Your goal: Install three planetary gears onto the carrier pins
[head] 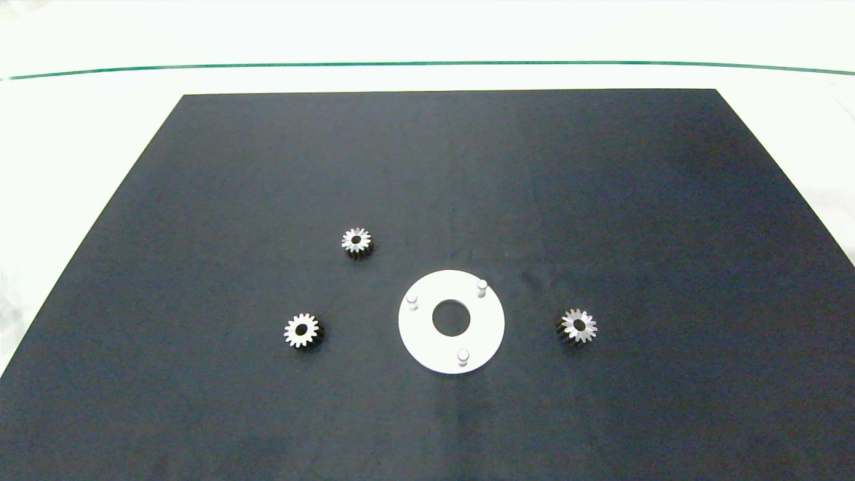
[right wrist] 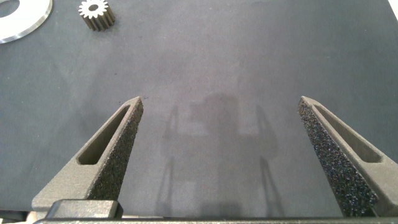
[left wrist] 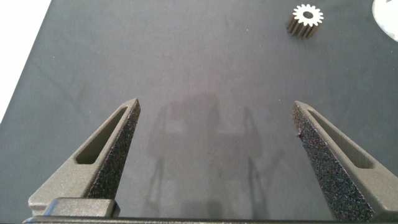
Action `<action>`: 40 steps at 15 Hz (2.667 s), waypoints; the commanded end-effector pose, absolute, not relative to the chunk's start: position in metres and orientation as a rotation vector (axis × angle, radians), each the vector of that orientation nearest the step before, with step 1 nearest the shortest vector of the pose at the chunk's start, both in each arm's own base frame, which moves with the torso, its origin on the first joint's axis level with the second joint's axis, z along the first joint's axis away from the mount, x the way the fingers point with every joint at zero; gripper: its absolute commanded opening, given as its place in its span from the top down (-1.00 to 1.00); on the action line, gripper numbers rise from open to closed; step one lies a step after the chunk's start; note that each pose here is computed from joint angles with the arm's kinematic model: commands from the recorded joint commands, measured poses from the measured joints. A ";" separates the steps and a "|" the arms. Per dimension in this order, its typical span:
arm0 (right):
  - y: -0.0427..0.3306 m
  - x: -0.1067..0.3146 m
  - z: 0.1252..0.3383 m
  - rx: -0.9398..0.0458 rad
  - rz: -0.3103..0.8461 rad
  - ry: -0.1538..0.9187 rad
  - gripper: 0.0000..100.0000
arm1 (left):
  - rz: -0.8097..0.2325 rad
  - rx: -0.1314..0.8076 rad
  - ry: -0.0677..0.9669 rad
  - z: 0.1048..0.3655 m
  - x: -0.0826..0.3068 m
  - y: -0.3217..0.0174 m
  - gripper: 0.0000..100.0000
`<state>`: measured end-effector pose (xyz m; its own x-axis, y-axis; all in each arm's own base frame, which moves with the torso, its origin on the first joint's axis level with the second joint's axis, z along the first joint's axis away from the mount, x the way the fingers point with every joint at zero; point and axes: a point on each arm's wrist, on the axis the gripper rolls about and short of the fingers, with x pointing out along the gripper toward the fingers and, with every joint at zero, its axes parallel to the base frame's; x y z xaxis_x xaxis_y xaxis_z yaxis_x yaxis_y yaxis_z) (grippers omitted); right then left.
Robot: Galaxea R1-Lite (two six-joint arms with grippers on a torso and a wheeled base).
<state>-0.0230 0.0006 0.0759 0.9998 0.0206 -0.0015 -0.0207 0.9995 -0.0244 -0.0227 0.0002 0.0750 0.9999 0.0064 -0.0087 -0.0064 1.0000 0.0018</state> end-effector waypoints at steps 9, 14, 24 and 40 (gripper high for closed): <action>0.001 -0.023 0.076 -0.025 0.018 0.003 -1.00 | -0.008 0.021 0.009 0.075 -0.023 0.000 -1.00; 0.001 -0.023 0.076 -0.023 0.017 0.004 -1.00 | -0.011 0.021 0.009 0.075 -0.023 0.000 -1.00; 0.000 -0.011 0.176 -0.093 0.021 0.151 -1.00 | -0.037 0.097 0.302 0.239 -0.013 0.000 -1.00; 0.047 0.160 0.247 -0.314 0.429 0.560 -1.00 | 0.009 0.152 0.645 0.309 0.113 0.004 -1.00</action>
